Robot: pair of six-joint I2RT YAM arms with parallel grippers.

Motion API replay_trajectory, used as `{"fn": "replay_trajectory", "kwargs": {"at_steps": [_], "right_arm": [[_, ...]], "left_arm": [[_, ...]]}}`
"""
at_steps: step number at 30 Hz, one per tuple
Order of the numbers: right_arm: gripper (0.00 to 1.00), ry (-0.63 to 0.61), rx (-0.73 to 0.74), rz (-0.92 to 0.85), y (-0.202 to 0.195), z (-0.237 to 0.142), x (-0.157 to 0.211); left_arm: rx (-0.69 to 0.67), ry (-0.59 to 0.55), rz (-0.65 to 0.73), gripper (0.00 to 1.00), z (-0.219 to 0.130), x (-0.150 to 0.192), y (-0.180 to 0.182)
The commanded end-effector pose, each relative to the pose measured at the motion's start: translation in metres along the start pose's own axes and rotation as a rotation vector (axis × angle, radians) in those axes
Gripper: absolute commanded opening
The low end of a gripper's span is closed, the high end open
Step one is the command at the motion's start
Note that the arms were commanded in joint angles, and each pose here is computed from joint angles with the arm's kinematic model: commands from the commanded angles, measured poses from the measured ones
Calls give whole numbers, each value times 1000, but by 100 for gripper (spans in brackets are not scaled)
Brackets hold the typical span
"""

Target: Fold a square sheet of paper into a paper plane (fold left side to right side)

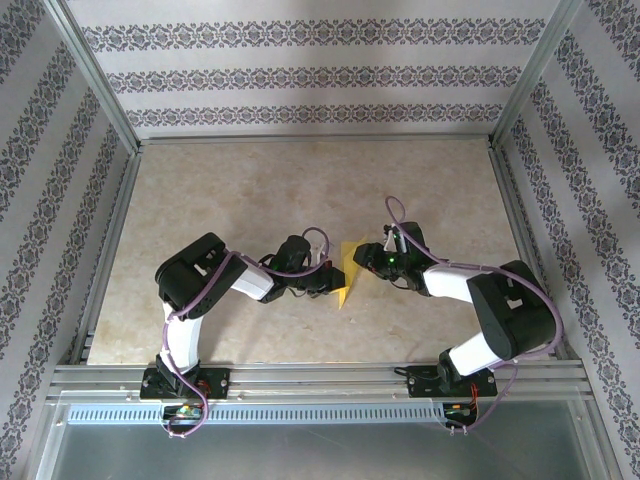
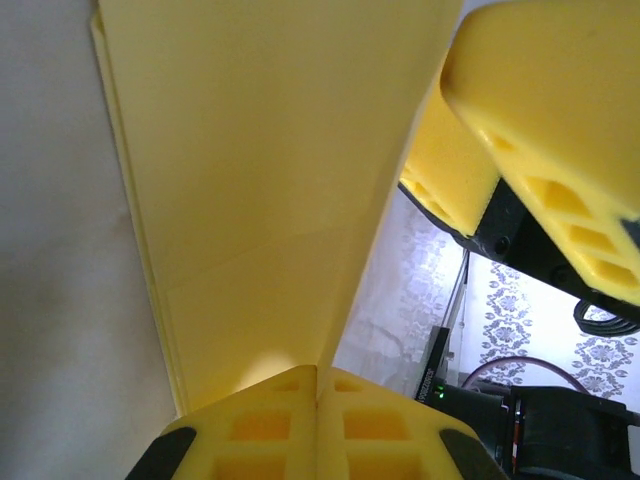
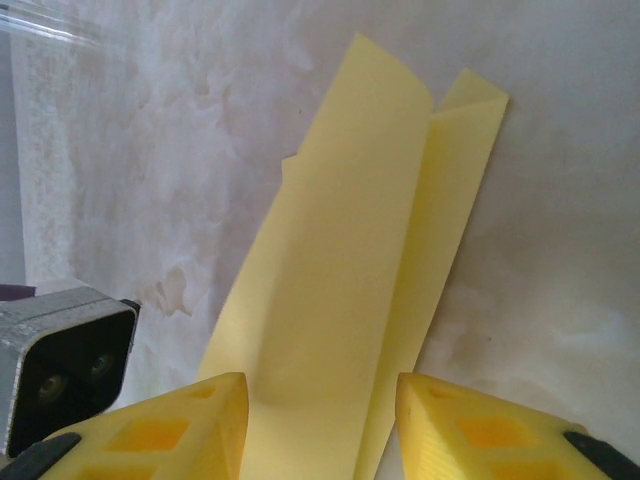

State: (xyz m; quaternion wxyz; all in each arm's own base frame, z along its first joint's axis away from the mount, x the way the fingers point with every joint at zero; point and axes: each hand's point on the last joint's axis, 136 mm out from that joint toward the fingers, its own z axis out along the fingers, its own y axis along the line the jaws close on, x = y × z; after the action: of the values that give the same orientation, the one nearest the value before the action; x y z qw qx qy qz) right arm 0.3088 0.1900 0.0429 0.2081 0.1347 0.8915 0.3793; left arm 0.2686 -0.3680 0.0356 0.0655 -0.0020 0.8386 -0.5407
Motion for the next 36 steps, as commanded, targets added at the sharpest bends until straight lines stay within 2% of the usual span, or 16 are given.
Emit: {"fn": "replay_trajectory", "kwargs": {"at_steps": [1, 15, 22, 29, 36], "right_arm": [[44, -27, -20, -27, 11, 5, -10], [43, -7, -5, -28, 9, 17, -10], [41, 25, 36, -13, -1, 25, -2], [41, 57, 116, -14, -16, 27, 6], [41, 72, 129, -10, -21, 31, 10]], "left_arm": [[52, -11, 5, 0, -2, -6, -7], [56, -19, -5, 0, -3, -7, -6], [60, -25, -8, 5, -5, -8, -5], [58, -40, 1, 14, -13, -11, -10], [23, -51, 19, 31, -24, -18, -13]]}}
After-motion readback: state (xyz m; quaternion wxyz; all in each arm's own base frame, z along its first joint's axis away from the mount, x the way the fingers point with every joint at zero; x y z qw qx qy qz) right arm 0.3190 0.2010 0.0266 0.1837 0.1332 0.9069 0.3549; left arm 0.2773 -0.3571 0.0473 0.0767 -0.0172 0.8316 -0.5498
